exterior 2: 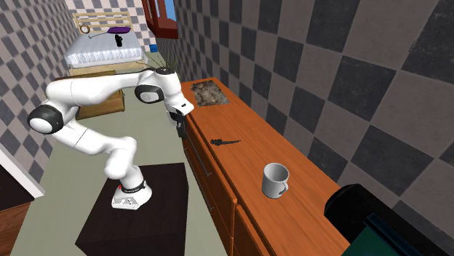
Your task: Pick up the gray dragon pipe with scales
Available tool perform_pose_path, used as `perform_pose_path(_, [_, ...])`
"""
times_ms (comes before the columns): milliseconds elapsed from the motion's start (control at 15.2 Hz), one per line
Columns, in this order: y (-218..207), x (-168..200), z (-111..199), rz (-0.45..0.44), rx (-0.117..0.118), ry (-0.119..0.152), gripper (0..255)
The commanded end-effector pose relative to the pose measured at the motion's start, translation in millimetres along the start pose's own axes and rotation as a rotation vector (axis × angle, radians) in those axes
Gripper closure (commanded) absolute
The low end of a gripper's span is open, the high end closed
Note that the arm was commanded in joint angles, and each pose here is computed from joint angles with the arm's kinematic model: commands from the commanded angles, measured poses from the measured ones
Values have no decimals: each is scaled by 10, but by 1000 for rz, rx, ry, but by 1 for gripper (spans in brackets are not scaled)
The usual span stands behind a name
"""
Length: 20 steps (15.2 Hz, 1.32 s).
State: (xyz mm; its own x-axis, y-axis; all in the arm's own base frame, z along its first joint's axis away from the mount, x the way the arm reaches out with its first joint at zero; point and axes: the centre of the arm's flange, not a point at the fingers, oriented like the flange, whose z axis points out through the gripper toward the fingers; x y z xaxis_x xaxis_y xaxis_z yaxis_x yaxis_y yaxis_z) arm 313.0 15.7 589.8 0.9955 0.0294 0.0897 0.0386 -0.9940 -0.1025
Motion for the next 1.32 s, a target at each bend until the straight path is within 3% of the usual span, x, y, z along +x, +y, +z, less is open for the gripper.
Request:
perform_pose_path(0, [0, 0, 0, 0, 0, 0, 0])
perform_pose_path(1056, [546, 2114, -89, 41, -137, -91, 0])
perform_pose_path(1254, [568, 2146, 15, 42, -140, -93, 0])
